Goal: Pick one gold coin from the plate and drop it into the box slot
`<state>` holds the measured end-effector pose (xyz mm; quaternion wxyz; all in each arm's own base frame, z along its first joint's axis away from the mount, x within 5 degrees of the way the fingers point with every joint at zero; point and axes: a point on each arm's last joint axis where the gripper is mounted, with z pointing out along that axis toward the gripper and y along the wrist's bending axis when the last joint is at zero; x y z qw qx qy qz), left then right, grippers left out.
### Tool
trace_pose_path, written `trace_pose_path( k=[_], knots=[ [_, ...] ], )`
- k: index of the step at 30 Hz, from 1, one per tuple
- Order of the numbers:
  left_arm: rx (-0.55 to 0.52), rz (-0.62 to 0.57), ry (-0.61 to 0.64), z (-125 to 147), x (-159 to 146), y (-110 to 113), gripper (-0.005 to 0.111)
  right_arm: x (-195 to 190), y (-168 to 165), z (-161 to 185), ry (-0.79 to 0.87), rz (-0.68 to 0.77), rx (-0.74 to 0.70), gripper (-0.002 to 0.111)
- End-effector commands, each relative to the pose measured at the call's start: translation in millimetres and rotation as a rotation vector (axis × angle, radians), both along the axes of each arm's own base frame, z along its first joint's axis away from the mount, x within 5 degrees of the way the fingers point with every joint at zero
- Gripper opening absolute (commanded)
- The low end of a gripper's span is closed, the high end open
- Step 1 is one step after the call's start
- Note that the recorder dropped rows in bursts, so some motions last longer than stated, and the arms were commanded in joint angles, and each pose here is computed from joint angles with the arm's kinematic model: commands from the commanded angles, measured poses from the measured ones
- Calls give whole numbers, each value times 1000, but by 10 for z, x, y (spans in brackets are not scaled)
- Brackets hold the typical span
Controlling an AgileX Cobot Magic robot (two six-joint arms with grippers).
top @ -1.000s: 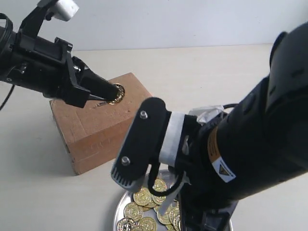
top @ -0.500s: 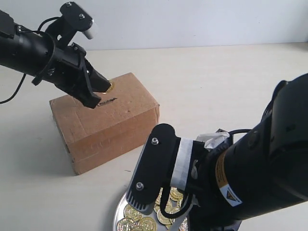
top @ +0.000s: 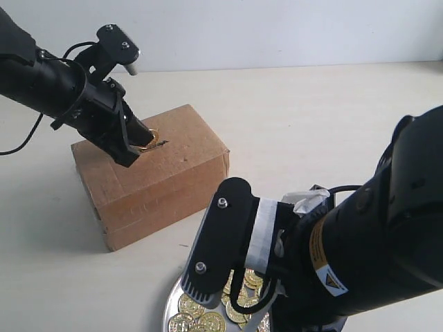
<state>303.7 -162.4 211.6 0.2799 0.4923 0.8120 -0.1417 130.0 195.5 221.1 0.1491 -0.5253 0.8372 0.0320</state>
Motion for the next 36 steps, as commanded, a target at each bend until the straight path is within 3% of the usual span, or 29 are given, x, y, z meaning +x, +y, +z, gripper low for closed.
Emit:
trace_pose_path(
  k=[1,18,20,26,28,32,36],
  knots=[
    [3,-15,-4,6,15,-1,0,0,-4,12,-12,7,11,0],
    [15,-20,24,-140,55,-19,2,-1,-5,12,-11,7,10,0],
    [15,-18,22,-139,57,-18,9,-1,-5,12,-11,7,10,0],
    [9,-12,24,-137,59,-21,49,0,-4,12,-12,7,12,0],
    [3,-2,28,-135,60,-23,52,0,-4,12,-12,7,12,0],
    [-9,-6,4,-30,33,-15,46,2,0,13,-14,7,16,0],
    [-49,-28,-48,301,-102,18,15,15,25,23,-30,10,44,0]
  ],
)
